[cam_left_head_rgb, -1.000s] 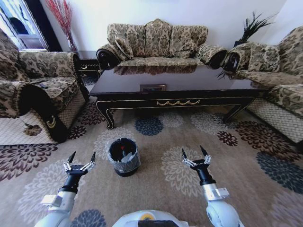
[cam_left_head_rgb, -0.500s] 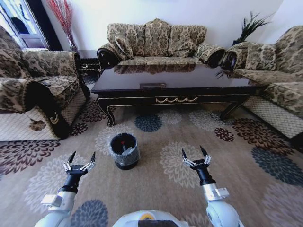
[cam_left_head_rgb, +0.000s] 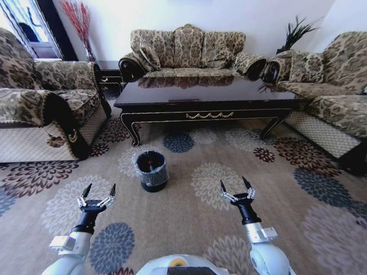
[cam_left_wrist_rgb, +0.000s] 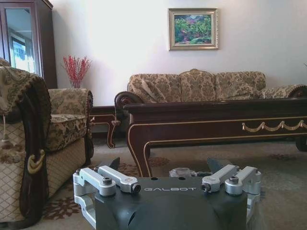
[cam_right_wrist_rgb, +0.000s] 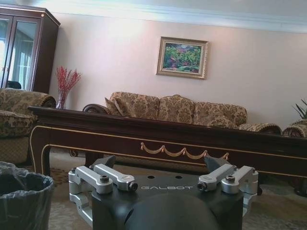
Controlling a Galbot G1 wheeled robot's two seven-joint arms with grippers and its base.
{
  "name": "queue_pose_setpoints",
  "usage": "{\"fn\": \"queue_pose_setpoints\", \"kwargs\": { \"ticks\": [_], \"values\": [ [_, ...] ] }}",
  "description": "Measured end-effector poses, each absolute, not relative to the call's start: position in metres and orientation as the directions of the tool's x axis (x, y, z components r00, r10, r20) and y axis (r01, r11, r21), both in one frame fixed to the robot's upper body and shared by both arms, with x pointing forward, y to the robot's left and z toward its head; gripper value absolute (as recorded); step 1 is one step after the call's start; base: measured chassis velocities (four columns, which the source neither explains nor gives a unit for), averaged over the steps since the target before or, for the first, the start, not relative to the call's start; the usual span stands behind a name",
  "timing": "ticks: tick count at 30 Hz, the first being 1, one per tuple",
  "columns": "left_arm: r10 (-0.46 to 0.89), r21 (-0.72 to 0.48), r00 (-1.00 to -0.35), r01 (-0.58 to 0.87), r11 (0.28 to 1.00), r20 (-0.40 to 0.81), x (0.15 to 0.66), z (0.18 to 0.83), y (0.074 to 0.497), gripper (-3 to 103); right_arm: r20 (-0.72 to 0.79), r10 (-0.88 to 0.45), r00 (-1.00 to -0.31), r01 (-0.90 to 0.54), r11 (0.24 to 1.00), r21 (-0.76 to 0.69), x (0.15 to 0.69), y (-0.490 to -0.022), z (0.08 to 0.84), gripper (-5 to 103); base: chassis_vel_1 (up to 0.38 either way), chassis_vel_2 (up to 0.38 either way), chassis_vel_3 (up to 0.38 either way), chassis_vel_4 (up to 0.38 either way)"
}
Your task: Move to the front of the table and pick up the trash from the floor, then place it into the trash bin.
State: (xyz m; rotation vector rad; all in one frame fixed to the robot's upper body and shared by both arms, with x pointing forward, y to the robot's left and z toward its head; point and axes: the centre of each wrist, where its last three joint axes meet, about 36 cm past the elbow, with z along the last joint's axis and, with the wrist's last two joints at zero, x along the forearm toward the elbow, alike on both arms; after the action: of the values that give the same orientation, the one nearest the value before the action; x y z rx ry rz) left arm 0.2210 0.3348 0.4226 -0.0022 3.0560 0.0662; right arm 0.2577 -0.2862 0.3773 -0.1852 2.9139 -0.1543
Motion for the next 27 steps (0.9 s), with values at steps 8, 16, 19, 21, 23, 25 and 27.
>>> {"fn": "queue_pose_setpoints", "kwargs": {
  "ticks": [8,16,19,21,23,25,27],
  "values": [
    [0.0,0.043,-0.996,-0.003,0.999,-0.085,0.221,0.4226,0.3348,100,-0.209,-0.136,-0.968,-0.113,0.987,-0.118,0.2576,-0.2862,0.3773,100,0.194,-0.204,-0.205,0.193],
    [0.0,0.043,-0.996,-0.003,0.999,-0.085,0.221,0.4226,0.3348,100,-0.209,-0.136,-0.968,-0.113,0.987,-0.118,0.2576,-0.2862,0.3773,100,0.182,-0.2,-0.178,0.182],
    [0.0,0.043,-0.996,-0.003,0.999,-0.085,0.2211,0.4226,0.3348,100,-0.209,-0.136,-0.968,-0.113,0.987,-0.118,0.2576,-0.2862,0.3773,100,0.193,-0.178,-0.185,0.169],
    [0.0,0.043,-0.996,-0.003,0.999,-0.085,0.221,0.4226,0.3348,100,-0.209,-0.136,-0.968,-0.113,0.987,-0.118,0.2576,-0.2862,0.3773,100,0.196,-0.173,-0.195,0.178],
    [0.0,0.043,-0.996,-0.003,0.999,-0.085,0.221,0.4226,0.3348,100,-0.209,-0.136,-0.968,-0.113,0.987,-0.118,0.2576,-0.2862,0.3773,100,0.195,-0.196,-0.198,0.174],
    [0.0,0.043,-0.996,-0.003,0.999,-0.085,0.221,0.4226,0.3349,100,-0.209,-0.136,-0.968,-0.114,0.987,-0.118,0.2576,-0.2862,0.3773,100,0.188,-0.213,-0.214,0.197],
    [0.0,0.043,-0.996,-0.004,0.999,-0.085,0.221,0.4226,0.3348,100,-0.209,-0.136,-0.968,-0.114,0.987,-0.118,0.2576,-0.2862,0.3773,100,0.193,-0.209,-0.206,0.201]
  ]
}}
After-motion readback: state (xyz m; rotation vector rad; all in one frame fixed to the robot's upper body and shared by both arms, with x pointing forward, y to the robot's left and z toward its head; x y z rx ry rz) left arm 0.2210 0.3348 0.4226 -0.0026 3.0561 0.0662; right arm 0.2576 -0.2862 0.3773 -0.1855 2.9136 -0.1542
